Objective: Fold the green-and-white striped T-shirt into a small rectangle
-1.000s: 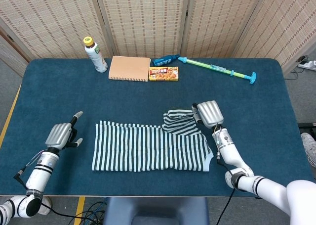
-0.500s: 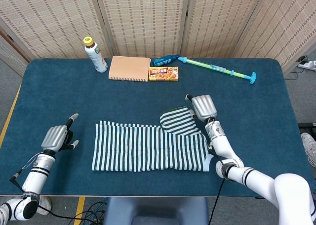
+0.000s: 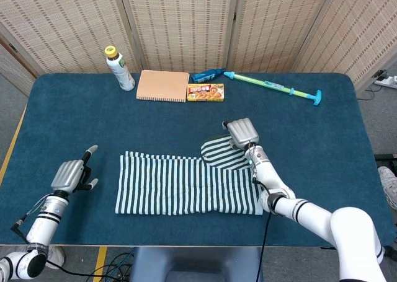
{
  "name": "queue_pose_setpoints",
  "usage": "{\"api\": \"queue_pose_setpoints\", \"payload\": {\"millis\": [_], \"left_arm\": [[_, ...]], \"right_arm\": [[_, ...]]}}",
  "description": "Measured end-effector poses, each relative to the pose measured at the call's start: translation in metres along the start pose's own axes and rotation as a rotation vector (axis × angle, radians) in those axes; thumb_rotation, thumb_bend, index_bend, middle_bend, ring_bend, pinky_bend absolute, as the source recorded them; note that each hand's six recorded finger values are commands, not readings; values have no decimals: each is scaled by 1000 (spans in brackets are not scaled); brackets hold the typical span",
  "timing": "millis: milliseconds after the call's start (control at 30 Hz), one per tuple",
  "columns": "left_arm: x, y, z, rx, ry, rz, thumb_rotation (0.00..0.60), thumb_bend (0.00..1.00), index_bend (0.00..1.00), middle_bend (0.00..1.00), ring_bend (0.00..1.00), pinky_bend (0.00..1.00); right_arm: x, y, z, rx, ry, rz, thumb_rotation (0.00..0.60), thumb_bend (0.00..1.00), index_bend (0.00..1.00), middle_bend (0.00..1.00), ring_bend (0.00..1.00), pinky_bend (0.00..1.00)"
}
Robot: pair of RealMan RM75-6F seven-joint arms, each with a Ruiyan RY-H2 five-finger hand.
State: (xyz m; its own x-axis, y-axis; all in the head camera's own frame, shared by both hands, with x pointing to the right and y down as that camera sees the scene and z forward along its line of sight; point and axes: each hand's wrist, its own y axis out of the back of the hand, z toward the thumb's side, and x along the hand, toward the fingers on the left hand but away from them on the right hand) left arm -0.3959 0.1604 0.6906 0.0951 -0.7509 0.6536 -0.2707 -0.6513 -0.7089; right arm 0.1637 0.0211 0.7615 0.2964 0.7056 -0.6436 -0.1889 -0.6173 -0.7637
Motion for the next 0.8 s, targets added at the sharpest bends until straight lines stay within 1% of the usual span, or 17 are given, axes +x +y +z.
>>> {"api": "queue_pose_setpoints", "payload": {"millis": [200,467,800], "left_arm": [[-3,-2,-6,-7,14,-8,600,328,0,879,844,958],[-5,-5,-14,-17,36,-14,600,329,0,879,844,958],[-6,-6,-21,-25,50,-14,600,329,0,879,844,958]], "right_arm": [[-12,-1,15,43,21,30,600,385,282,970,1000,1000],[-24,-9,25,78,28,66,600,385,282,970,1000,1000],[-34,-15,38,91,45,91,600,386,282,970,1000,1000]]}}
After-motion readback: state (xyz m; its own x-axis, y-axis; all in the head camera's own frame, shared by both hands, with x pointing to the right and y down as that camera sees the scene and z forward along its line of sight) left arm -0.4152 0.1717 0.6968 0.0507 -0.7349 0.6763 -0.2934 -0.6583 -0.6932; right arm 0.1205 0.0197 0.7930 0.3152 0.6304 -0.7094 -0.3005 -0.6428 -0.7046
